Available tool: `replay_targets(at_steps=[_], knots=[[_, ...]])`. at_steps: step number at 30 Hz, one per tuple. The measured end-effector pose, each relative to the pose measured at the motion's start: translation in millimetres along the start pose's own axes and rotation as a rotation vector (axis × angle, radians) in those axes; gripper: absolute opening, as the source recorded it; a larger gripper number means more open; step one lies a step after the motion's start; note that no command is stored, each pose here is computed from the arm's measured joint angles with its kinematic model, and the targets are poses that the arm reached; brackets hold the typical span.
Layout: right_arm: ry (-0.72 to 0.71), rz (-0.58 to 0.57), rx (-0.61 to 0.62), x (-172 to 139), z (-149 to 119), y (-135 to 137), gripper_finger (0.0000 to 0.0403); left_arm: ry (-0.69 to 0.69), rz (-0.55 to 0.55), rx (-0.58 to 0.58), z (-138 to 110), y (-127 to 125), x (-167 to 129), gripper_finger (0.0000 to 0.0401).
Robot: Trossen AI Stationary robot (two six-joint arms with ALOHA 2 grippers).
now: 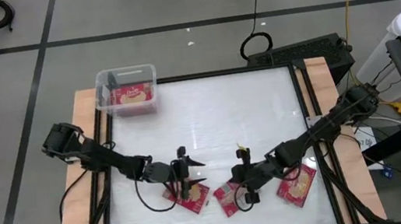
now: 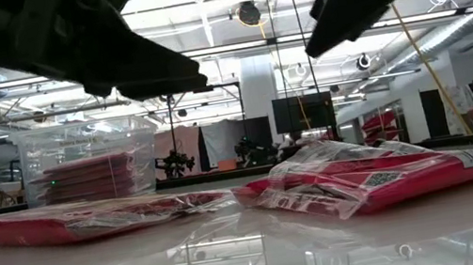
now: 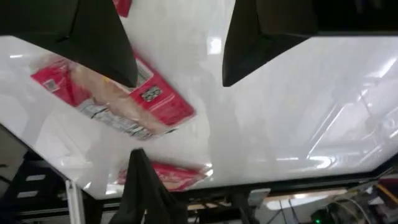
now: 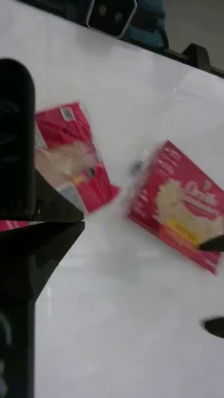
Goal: Sort popcorn bags into baskets
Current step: Put the red popcorn bag into the transparent container
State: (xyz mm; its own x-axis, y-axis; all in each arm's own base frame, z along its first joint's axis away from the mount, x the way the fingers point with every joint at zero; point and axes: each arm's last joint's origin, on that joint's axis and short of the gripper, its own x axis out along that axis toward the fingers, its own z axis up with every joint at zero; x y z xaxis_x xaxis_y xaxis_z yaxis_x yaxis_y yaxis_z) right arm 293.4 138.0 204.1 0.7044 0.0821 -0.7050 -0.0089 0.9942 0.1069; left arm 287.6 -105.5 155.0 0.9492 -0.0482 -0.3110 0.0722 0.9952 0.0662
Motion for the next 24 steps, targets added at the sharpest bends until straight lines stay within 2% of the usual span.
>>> replay_targets(at_steps=[6,13,16,21,24], knots=[[0.039,0.026,0.02,5,-11,12,0.0039,0.002,-0.025,-0.016,-1,-1,0,0.0243],[0.116,-0.007,0.048,26,-26,14,0.0128,-0.002,-0.026,-0.02,0,-1,0,0.0244],[0.133,0.03,0.061,31,-25,11,0.0158,-0.003,-0.027,-0.025,0,-1,0,0.0244],[0.197,0.099,0.049,36,-28,9,0.0179,0.0,-0.027,-0.031,0,-1,0,0.0244],[0.226,0.09,0.015,38,-32,8,0.0179,0.0,-0.028,-0.032,0,-1,0,0.0244]])
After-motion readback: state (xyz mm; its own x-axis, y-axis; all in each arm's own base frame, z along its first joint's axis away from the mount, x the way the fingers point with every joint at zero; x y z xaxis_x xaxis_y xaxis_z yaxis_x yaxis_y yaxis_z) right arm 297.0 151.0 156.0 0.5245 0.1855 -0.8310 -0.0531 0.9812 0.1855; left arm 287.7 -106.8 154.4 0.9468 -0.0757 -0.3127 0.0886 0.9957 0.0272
